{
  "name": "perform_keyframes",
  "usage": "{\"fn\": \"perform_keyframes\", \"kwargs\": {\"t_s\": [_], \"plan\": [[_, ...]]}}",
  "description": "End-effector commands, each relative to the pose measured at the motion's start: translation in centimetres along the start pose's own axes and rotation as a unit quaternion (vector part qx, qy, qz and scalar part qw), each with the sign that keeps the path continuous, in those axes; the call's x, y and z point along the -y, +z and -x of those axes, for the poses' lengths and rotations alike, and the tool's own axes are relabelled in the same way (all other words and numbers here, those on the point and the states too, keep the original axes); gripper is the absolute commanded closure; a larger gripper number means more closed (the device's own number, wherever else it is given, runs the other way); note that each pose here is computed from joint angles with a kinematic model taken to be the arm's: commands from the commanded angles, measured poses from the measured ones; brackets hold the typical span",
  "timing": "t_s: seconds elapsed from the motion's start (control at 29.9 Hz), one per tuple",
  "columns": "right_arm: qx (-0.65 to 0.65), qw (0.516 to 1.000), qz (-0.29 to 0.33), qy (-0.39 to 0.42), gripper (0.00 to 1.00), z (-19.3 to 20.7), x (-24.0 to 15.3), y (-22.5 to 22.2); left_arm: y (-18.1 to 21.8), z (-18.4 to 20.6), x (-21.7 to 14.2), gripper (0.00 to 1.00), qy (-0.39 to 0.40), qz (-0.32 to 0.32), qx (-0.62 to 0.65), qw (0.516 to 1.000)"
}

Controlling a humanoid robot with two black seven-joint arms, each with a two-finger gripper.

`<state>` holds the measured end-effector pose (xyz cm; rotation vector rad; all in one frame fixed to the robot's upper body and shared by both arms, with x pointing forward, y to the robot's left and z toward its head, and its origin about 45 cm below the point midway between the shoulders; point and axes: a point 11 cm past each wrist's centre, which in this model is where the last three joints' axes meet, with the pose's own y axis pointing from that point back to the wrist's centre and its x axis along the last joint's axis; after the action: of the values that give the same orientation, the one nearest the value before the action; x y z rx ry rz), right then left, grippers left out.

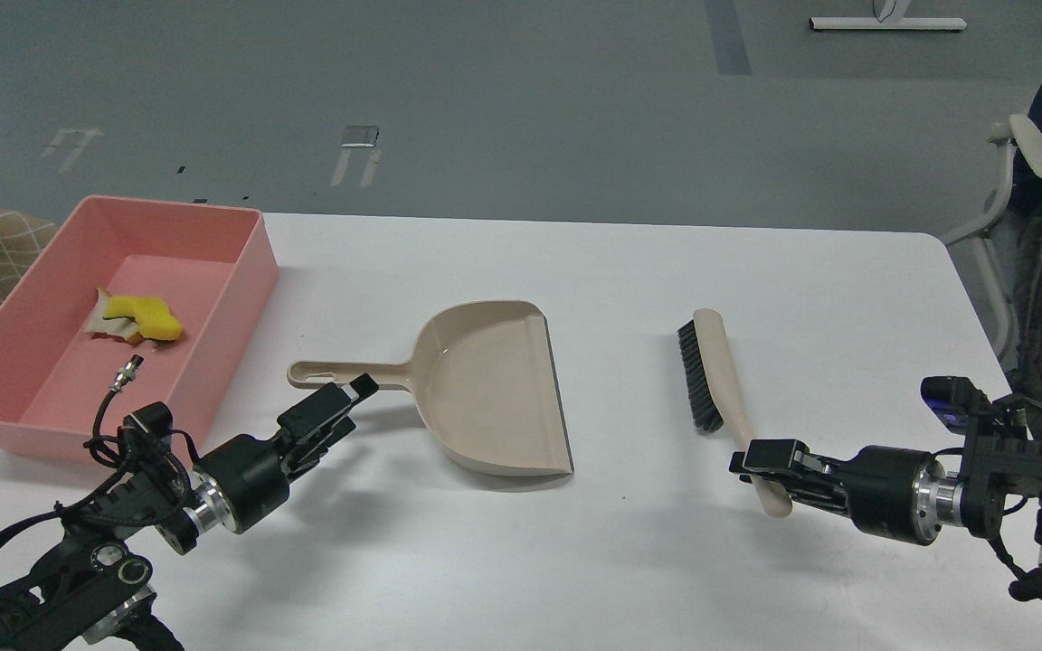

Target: Sweep and dump garbage into bin

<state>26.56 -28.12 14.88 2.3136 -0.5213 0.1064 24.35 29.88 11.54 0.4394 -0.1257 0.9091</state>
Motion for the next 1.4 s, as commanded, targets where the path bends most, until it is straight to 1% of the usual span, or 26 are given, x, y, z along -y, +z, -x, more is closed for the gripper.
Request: {"fn": "perform_keyframes", "kwargs": {"t_s": [0.0, 0.07, 0.13, 0.2, 0.27, 0.3, 0.33, 0.5, 0.6, 0.67, 0.77, 0.84, 0.87, 0.94, 0.97, 1.0, 1.07, 1.14, 1.17, 1.27, 1.37], "plan": [[0.002, 1.000, 0.011, 0.000, 0.56, 0.0, 0.0, 0.4, 0.1, 0.6, -0.5, 0.02, -0.003, 0.005, -0.007, 1.000], [0.002, 1.000, 0.016, 0.000, 0.51, 0.0, 0.0, 0.5, 0.2, 0.7, -0.7, 0.01, -0.005, 0.006, -0.006, 1.000], [0.003, 1.000, 0.018, 0.001, 0.32, 0.0, -0.1, 0.5, 0.2, 0.7, -1.1, 0.02, -0.008, 0.005, -0.005, 1.000], [0.003, 1.000, 0.019, 0.005, 0.24, -0.3, -0.3, 0.5, 0.3, 0.6, -1.4, 0.02, -0.009, 0.005, -0.002, 1.000], [0.002, 1.000, 0.018, 0.006, 0.18, -0.4, -0.4, 0.4, 0.6, 0.3, -1.6, 0.02, -0.008, 0.006, 0.003, 1.000], [0.001, 1.000, 0.020, 0.009, 0.09, -0.6, -0.7, 0.5, 0.9, 0.2, -1.8, 0.01, -0.010, 0.009, 0.007, 1.000], [-0.001, 1.000, 0.024, 0.015, 0.06, -1.1, -1.2, 0.6, 1.1, 0.2, -2.3, 0.01, -0.014, 0.011, 0.009, 1.000], [-0.010, 0.998, 0.028, 0.049, 0.04, -3.3, -3.3, 0.3, 2.7, 0.0, -4.3, 0.02, -0.041, 0.027, 0.009, 0.999], [0.005, 0.997, 0.014, 0.077, 0.04, -5.1, -4.7, -0.4, 4.1, -0.4, -6.0, 0.02, -0.061, 0.042, 0.001, 0.997], [0.015, 0.996, 0.003, 0.091, 0.04, -6.0, -5.5, -0.9, 5.0, -0.9, -6.4, 0.02, -0.065, 0.053, 0.002, 0.996], [0.029, 0.990, -0.026, 0.133, 0.04, -8.5, -7.2, -2.2, 7.3, -2.9, -6.9, 0.02, -0.059, 0.088, -0.002, 0.994], [0.030, 0.985, -0.043, 0.162, 0.04, -10.1, -8.2, -2.8, 8.7, -4.6, -7.2, 0.02, -0.049, 0.115, -0.032, 0.992], [0.032, 0.981, -0.052, 0.182, 0.04, -11.2, -8.9, -3.2, 9.8, -6.1, -7.6, 0.02, -0.032, 0.139, -0.057, 0.988], [0.035, 0.976, -0.066, 0.204, 0.04, -12.3, -9.6, -3.7, 10.9, -7.9, -8.1, 0.02, -0.002, 0.166, -0.079, 0.983], [0.045, 0.969, -0.084, 0.227, 0.04, -13.4, -10.0, -4.0, 12.0, -9.5, -8.6, 0.02, 0.023, 0.192, -0.096, 0.976], [0.054, 0.965, -0.098, 0.238, 0.04, -13.9, -10.1, -4.2, 12.5, -10.1, -8.8, 0.02, 0.034, 0.204, -0.103, 0.973], [0.094, 0.938, -0.157, 0.294, 0.04, -16.4, -11.1, -4.8, 14.6, -12.4, -9.1, 0.02, 0.060, 0.242, -0.112, 0.962], [0.119, 0.924, -0.178, 0.316, 0.04, -17.3, -11.3, -4.5, 15.7, -13.1, -8.7, 0.02, 0.062, 0.255, -0.112, 0.958], [0.141, 0.910, -0.202, 0.332, 0.04, -18.3, -11.3, -4.5, 16.3, -13.9, -8.2, 0.02, 0.067, 0.264, -0.113, 0.955], [0.179, 0.887, -0.255, 0.341, 0.04, -20.1, -9.5, -6.1, 17.0, -15.8, -6.7, 0.02, 0.085, 0.281, -0.132, 0.947], [0.204, 0.876, -0.275, 0.339, 0.04, -20.7, -8.0, -6.5, 17.3, -17.4, -5.4, 0.02, 0.103, 0.292, -0.150, 0.939]]}}
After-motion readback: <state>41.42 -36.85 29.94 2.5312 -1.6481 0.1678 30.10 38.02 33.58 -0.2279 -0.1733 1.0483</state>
